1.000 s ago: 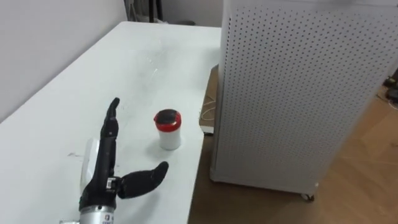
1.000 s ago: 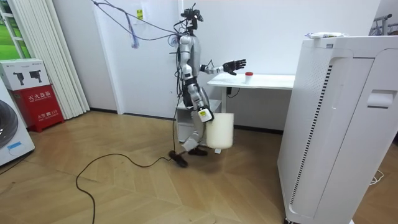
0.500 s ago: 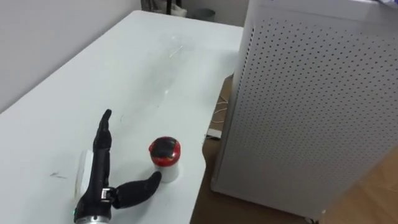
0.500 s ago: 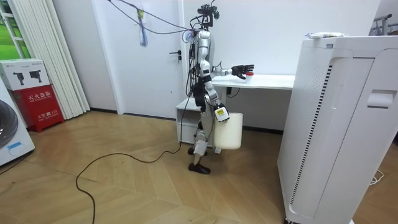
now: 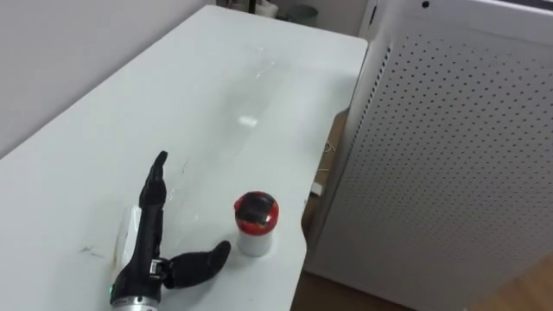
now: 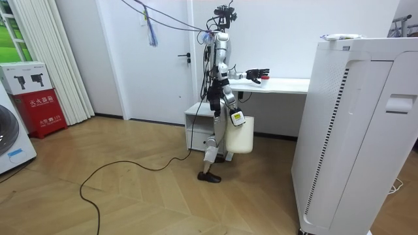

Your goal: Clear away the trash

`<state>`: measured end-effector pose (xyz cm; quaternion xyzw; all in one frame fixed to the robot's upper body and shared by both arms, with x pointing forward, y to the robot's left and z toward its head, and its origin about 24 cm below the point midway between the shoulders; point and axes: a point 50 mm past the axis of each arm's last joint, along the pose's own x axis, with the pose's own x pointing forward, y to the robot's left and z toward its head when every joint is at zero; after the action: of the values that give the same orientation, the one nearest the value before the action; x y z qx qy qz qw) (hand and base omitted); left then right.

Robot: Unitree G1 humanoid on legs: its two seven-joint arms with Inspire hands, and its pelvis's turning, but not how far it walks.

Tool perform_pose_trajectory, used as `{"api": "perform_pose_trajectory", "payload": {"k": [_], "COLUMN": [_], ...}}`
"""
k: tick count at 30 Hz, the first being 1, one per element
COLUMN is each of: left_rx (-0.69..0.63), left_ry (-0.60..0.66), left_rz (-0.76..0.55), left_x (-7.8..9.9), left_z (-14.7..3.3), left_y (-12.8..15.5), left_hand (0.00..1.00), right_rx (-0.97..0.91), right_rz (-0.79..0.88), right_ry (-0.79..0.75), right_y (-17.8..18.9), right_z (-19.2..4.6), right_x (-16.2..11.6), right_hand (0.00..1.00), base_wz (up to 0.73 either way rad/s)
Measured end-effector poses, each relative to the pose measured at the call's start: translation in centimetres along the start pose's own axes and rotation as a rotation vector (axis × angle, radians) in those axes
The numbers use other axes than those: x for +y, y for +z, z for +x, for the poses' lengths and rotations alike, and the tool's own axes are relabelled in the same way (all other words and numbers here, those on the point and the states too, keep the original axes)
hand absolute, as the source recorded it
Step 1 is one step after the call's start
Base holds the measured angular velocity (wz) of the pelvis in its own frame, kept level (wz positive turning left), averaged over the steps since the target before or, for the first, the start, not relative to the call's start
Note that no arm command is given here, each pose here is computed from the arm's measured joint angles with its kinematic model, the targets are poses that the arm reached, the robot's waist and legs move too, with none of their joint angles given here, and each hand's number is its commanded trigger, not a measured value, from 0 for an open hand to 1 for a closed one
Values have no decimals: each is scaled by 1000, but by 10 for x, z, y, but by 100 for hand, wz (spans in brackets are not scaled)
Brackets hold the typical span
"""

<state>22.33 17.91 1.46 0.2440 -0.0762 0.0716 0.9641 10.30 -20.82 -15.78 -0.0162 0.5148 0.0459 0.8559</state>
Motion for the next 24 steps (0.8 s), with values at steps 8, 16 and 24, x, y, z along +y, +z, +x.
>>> {"api": "perform_pose_trajectory", "payload": {"k": [8,16,24], "left_rx": [29,19,-2], "left_ry": [-58,-88,-104], "left_rz": [-21,-29,-30], "left_x": [-7,-11,-12], "left_z": [-8,-11,-11], "left_y": [-3,0,4], "left_hand": [0,0,0], "right_rx": [10,8,5], "right_rz": [-12,-8,-9], "right_ry": [-1,8,8], "right_y": [-3,-3,-2], "right_z": [-1,-1,-1], "right_x": [-2,-2,-2], "right_hand": [100,100,100], "base_wz": [0,-5,0]}}
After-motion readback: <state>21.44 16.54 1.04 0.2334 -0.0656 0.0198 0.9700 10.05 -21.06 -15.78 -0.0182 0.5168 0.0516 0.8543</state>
